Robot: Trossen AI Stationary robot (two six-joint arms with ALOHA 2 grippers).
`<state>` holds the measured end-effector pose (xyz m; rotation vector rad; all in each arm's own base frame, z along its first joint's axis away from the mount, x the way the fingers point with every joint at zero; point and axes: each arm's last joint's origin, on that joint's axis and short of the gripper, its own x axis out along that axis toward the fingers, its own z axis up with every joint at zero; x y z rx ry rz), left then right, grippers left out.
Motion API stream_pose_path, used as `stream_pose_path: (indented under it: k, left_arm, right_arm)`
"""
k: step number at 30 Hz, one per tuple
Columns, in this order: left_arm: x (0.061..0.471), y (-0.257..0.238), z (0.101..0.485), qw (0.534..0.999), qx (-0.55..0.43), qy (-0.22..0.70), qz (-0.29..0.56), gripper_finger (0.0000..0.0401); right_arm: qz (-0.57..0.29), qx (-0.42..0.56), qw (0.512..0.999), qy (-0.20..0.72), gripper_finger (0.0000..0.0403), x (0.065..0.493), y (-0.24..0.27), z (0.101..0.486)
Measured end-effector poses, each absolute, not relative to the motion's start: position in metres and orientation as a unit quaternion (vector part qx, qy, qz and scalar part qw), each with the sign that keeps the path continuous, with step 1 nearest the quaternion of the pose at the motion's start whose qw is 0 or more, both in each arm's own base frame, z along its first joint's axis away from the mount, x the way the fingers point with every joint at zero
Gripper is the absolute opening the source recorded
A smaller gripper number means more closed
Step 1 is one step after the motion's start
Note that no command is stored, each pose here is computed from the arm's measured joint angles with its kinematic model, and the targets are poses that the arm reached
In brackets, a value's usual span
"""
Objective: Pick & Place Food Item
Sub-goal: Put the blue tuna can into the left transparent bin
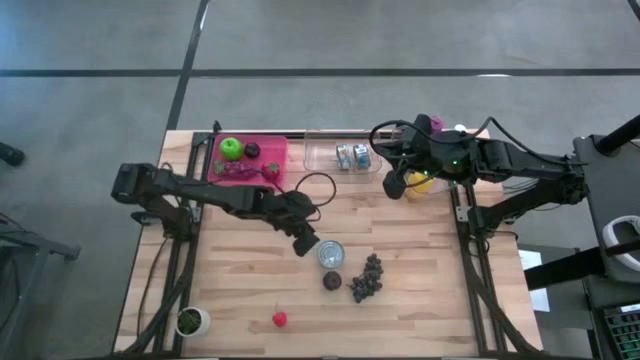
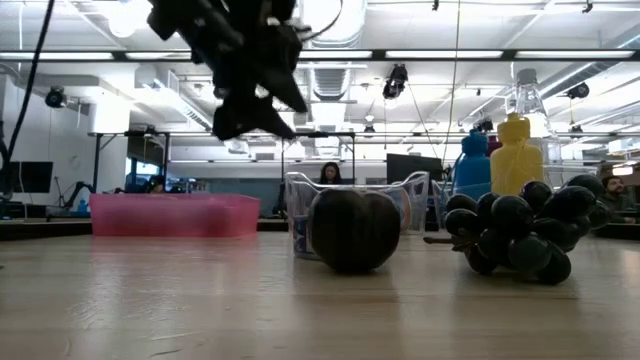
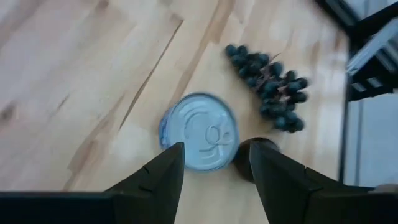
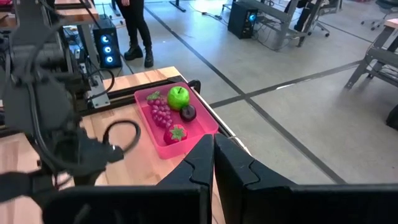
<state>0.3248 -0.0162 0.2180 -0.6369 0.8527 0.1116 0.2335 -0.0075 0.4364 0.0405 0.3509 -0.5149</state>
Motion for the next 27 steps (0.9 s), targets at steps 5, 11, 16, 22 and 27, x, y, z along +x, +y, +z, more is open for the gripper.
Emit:
stream_pose_path:
  k: [5, 11, 16, 22, 27]
  left_arm:
    - [0.316, -0.016, 0.238, 0.873, -0.302, 0.381, 0.044, 0.0182]
    - [0.313, -0.016, 0.245, 0.880, -0.298, 0.369, 0.039, 0.0179]
    - [0.313, -0.014, 0.244, 0.883, -0.289, 0.363, 0.062, 0.0174]
    - [0.313, -0.013, 0.244, 0.887, -0.278, 0.358, 0.084, 0.0134]
    - [0.312, -0.013, 0.241, 0.888, -0.267, 0.363, 0.089, 0.0086]
  right_arm:
    - [-0.253, 0.021, 0.952, 0.173, 0.0008, 0.234, -0.007, 0.436]
    - [-0.254, 0.024, 0.951, 0.173, 0.0008, 0.234, -0.007, 0.436]
    - [-0.253, 0.024, 0.950, 0.179, 0.0008, 0.234, -0.007, 0.433]
    - [-0.164, 0.048, 0.959, 0.227, 0.0008, 0.239, -0.003, 0.414]
    - [-0.114, 0.086, 0.949, 0.282, 0.0008, 0.245, 0.001, 0.379]
